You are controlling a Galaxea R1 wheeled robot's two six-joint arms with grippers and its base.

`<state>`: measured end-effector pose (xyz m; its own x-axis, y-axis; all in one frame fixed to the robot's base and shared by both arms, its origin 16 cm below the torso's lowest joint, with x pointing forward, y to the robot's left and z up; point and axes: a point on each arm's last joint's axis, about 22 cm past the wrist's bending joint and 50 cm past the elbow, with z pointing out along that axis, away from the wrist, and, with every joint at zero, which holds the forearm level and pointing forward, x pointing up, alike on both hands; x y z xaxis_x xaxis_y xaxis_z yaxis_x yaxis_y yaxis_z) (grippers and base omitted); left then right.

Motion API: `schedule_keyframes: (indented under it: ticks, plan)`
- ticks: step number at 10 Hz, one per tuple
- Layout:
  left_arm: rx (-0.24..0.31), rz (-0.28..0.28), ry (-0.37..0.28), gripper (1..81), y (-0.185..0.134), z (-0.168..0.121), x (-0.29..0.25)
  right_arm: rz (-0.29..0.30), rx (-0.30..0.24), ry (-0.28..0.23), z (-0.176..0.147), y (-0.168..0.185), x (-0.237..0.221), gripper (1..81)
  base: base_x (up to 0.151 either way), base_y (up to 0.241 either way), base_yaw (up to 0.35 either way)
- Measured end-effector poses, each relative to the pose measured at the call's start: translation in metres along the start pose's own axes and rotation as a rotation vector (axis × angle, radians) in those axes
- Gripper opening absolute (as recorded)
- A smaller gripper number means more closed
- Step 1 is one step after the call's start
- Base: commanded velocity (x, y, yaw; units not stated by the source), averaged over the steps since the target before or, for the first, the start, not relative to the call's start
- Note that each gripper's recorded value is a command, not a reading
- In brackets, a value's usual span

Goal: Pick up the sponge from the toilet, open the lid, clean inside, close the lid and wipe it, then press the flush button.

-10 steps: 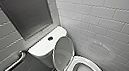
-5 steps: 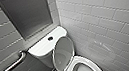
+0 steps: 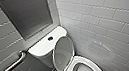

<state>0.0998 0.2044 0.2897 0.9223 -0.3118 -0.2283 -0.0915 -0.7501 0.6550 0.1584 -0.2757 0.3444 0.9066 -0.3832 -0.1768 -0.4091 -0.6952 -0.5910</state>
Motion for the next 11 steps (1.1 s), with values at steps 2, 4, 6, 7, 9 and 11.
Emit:
schedule_keyframes:
  ticks: [2,4,6,7,9,11]
  plan:
    - [-0.02,-0.008,0.02,81.1,0.011,0.007,0.007,-0.019,0.014,0.02,-0.014,-0.01,0.024,1.0,0.0,0.0,0.0]
    - [-0.032,-0.019,0.021,81.1,0.017,0.011,0.009,-0.067,0.025,0.075,-0.023,-0.021,0.073,1.0,0.0,0.0,0.0]
    - [-0.032,-0.019,0.022,81.1,0.019,0.016,0.011,-0.118,0.074,0.127,-0.022,-0.053,0.122,1.0,0.0,0.0,0.0]
    - [-0.014,-0.021,0.019,81.1,0.01,0.017,0.009,-0.145,0.097,0.152,-0.023,-0.07,0.146,1.0,0.0,0.0,0.0]
    - [0.001,-0.025,0.015,81.1,0.003,0.017,0.006,-0.207,0.131,0.199,-0.026,-0.102,0.196,1.0,0.0,0.0,0.0]
    - [-0.01,-0.033,0.048,81.1,0.009,0.021,0.004,-0.257,0.144,0.218,-0.029,-0.127,0.232,1.0,0.0,0.0,0.0]
